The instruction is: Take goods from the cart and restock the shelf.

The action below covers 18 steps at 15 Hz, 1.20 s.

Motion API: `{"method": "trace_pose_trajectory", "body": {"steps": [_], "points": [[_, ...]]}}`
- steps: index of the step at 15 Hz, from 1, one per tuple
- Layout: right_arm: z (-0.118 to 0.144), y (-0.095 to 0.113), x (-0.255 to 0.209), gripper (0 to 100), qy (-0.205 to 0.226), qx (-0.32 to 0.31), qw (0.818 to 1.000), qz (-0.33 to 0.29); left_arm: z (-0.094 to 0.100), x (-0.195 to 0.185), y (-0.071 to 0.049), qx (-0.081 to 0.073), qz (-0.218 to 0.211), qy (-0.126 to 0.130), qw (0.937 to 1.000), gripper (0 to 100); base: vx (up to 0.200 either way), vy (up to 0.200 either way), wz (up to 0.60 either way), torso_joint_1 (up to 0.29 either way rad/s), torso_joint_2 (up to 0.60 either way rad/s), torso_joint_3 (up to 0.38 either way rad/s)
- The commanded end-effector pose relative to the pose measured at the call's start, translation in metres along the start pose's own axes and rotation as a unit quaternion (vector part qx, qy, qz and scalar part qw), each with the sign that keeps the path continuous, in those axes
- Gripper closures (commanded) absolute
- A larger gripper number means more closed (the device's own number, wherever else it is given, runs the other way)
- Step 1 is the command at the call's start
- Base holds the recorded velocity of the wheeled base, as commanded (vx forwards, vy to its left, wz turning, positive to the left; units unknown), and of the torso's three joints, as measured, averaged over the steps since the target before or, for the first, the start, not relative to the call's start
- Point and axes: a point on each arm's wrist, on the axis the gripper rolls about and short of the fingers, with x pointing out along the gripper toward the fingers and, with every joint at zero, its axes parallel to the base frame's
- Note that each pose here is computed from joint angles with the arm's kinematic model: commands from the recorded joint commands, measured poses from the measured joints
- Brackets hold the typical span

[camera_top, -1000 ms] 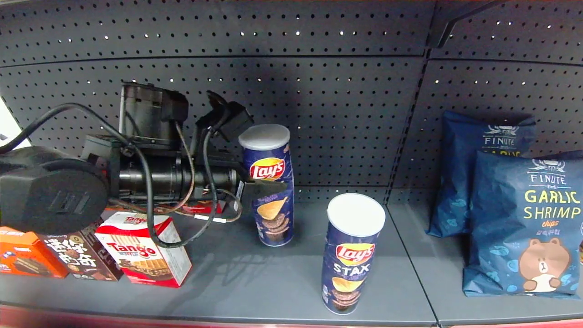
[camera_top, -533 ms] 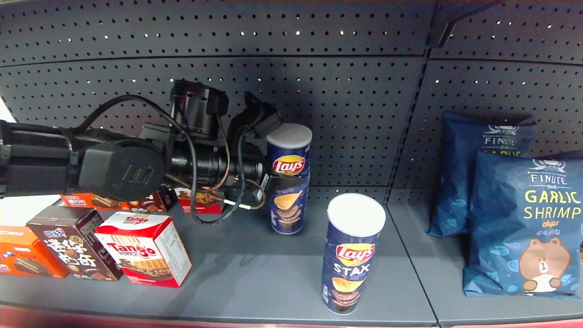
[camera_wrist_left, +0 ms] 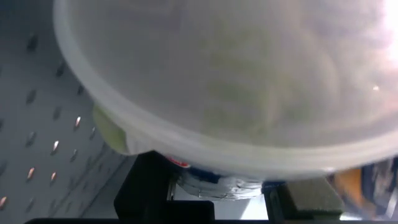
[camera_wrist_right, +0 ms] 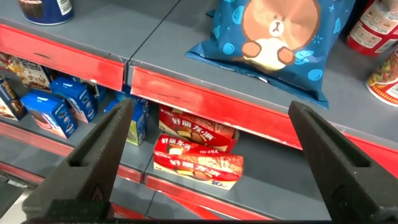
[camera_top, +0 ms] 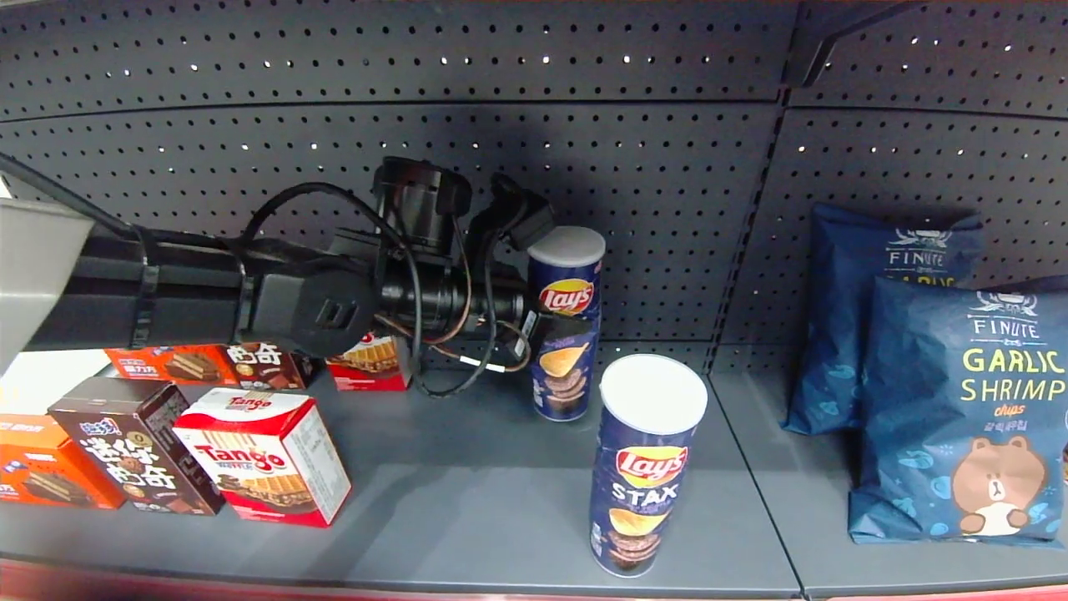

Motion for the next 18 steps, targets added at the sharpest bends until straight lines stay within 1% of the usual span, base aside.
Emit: {"method": "trace_pose_trajectory", "body": {"steps": [1,5,7,9,12,18], "points": [[0.000,0.000,0.000,0,0.000,0.000,1.000,0.001,-0.001,0.017,0.000,0.000,-0.008,0.000,1.0000,100,0.000,0.000,0.00,0.000,0.00,0.000],[0.000,0.000,0.000,0,0.000,0.000,1.000,0.001,-0.006,0.027,0.001,-0.002,-0.012,0.006,0.9999,100,0.000,0.000,0.00,0.000,0.00,0.000],[0.000,0.000,0.000,0,0.001,0.000,1.000,0.001,-0.010,0.032,0.006,0.000,-0.007,-0.003,1.0000,100,0.000,0.000,0.00,0.000,0.00,0.000],[0.000,0.000,0.000,0,0.002,0.000,1.000,0.001,-0.011,0.034,0.008,0.000,-0.006,-0.008,1.0000,100,0.000,0.000,0.00,0.000,0.00,0.000],[-0.001,0.000,0.000,0,0.003,0.000,1.000,0.000,-0.018,0.039,0.010,-0.004,-0.007,0.001,1.0000,100,0.000,0.000,0.00,0.000,0.00,0.000],[-0.001,0.000,0.000,0,0.003,0.000,1.000,0.000,-0.022,0.050,0.015,-0.005,-0.008,0.003,1.0000,100,0.000,0.000,0.00,0.000,0.00,0.000]]}}
